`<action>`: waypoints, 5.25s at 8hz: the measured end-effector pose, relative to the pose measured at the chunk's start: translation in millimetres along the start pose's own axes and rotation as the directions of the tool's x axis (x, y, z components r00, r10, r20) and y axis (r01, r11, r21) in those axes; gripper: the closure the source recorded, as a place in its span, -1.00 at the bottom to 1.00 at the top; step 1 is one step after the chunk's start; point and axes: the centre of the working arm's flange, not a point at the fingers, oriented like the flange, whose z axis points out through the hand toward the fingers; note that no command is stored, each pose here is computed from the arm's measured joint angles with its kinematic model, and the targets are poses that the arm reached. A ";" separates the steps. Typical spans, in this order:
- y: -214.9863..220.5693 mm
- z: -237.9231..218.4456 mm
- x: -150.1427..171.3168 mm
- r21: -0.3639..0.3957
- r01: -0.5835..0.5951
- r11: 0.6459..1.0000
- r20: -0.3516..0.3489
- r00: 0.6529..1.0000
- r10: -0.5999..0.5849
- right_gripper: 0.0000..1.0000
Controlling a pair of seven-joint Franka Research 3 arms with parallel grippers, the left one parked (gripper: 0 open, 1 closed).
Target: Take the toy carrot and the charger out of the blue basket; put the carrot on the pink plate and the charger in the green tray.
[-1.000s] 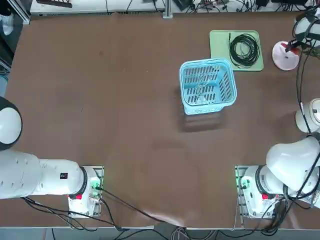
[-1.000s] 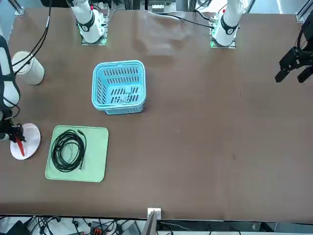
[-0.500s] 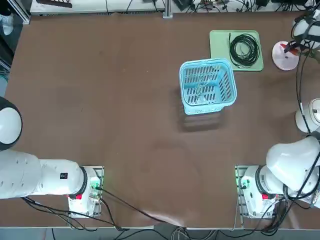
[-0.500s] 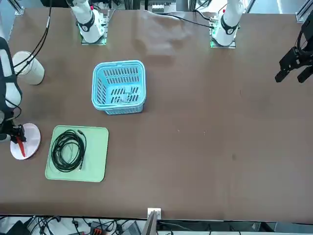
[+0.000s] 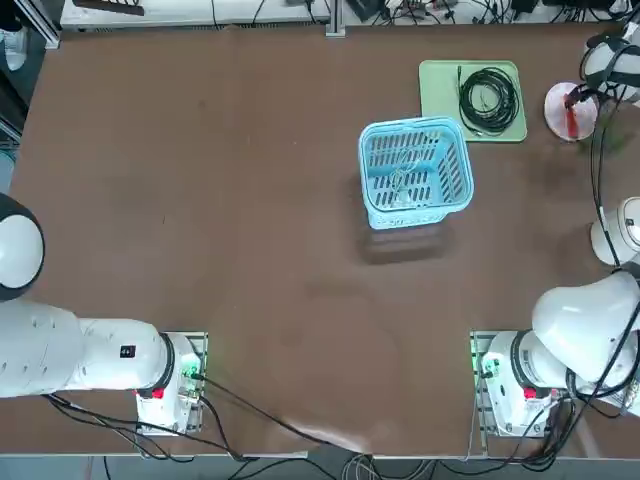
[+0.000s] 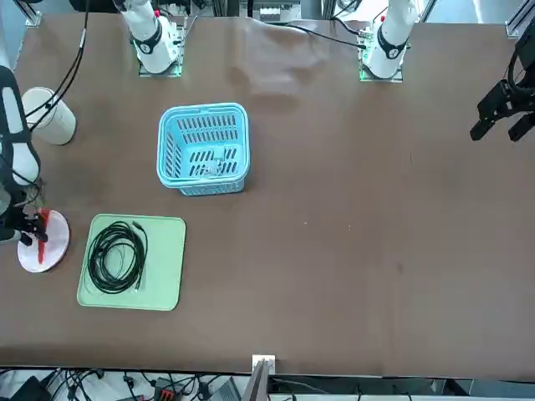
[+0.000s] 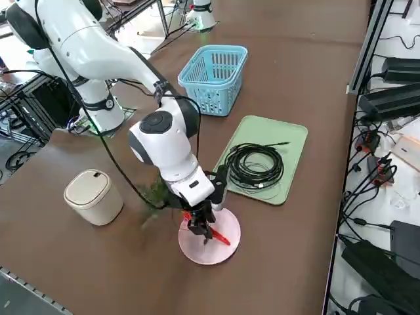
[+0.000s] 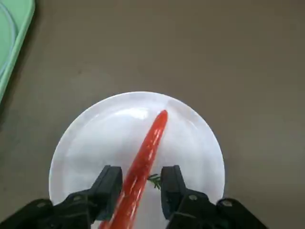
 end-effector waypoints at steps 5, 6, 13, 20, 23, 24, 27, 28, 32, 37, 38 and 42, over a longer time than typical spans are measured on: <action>3.2 -19.3 17.3 0.042 0.009 0.999 0.040 0.999 -0.010 -1.00; 7.0 -37.6 28.0 0.070 0.012 0.997 0.075 0.997 -0.017 -1.00; -164.1 -246.2 112.1 0.079 -0.245 0.966 0.354 0.913 0.203 -1.00; -503.7 -280.2 100.3 -0.072 -0.430 0.900 0.291 0.854 0.431 -1.00; -592.3 -242.1 67.7 -0.050 -0.451 0.891 0.255 0.857 0.448 -1.00; -602.4 -234.7 62.2 -0.048 -0.452 0.891 0.255 0.857 0.448 -1.00; -614.9 -212.6 47.2 -0.026 -0.439 0.898 0.245 0.868 0.432 -1.00; -622.8 -204.3 42.2 -0.019 -0.428 0.903 0.245 0.874 0.419 -1.00; -647.5 -175.6 32.4 -0.011 -0.395 0.919 0.261 0.886 0.383 -1.00; -659.5 -126.6 29.1 0.020 -0.276 0.961 0.238 0.935 0.264 -1.00; -658.2 -123.5 29.2 0.025 -0.254 0.967 0.240 0.941 0.241 -1.00; -661.2 -116.7 28.0 0.035 -0.232 0.972 0.239 0.946 0.217 -1.00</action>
